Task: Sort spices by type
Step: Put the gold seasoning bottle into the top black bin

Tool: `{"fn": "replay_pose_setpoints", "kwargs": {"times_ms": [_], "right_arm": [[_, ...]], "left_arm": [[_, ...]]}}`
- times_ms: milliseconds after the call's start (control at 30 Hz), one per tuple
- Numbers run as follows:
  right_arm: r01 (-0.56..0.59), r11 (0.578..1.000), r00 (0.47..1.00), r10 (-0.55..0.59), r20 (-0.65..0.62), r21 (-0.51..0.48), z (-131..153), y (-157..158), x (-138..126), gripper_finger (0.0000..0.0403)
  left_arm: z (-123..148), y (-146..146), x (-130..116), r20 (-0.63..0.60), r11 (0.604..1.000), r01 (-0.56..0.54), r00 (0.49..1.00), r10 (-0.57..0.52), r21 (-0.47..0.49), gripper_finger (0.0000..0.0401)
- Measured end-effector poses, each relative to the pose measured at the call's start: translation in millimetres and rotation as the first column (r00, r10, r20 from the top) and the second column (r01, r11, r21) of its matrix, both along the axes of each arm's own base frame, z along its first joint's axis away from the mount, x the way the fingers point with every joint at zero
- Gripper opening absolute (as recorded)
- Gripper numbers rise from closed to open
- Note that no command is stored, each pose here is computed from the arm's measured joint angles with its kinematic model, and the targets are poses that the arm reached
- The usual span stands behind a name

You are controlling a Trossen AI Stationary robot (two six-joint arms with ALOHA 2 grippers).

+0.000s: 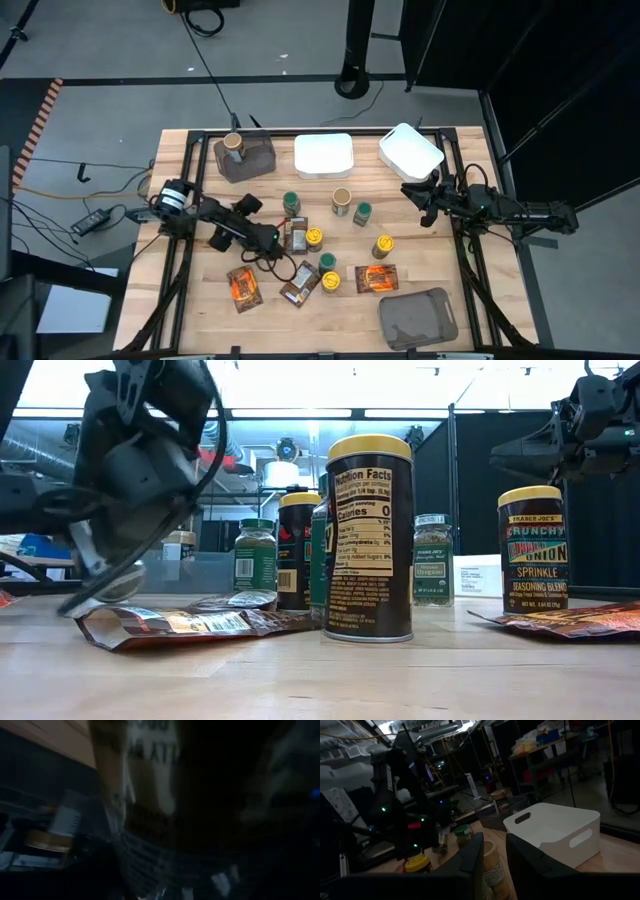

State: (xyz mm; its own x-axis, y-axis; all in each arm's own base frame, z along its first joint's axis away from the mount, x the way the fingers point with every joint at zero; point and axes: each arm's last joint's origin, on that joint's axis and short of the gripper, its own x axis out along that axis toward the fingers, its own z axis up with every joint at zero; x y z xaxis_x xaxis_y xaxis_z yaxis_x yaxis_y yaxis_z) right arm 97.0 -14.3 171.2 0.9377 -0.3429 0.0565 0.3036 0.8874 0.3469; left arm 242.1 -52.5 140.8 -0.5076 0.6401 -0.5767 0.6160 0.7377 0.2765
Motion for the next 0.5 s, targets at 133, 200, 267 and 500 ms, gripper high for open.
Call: {"fn": "replay_pose_setpoints", "kwargs": {"times_ms": [133, 200, 267, 500], "right_arm": [[-0.001, 1.0, 1.0, 0.001, 0.0, 0.0, 0, 0, 0, 0.0092], [0.0, 1.0, 1.0, 0.0, 0.001, 0.0, 0, 0, 0, 0.0092], [0.0, 1.0, 1.0, 0.0, 0.0, 0.0, 0, 0, 0, 0.0092], [0.0, 1.0, 1.0, 0.0, 0.0, 0.0, 0, 0, 0, 0.0092]], "left_arm": [[7, -2, 6, 0.01, 0.999, 0.036, 0.999, -0.036, -0.02, 0.0267], [9, -2, 10, 0.005, 0.997, 0.072, 0.997, -0.072, -0.033, 0.0267], [12, -2, 13, 0.001, 0.992, 0.122, 0.993, -0.122, -0.011, 0.0267], [25, 1, 28, -0.066, 0.884, 0.44, 0.898, -0.435, 0.16, 0.0266]]}}
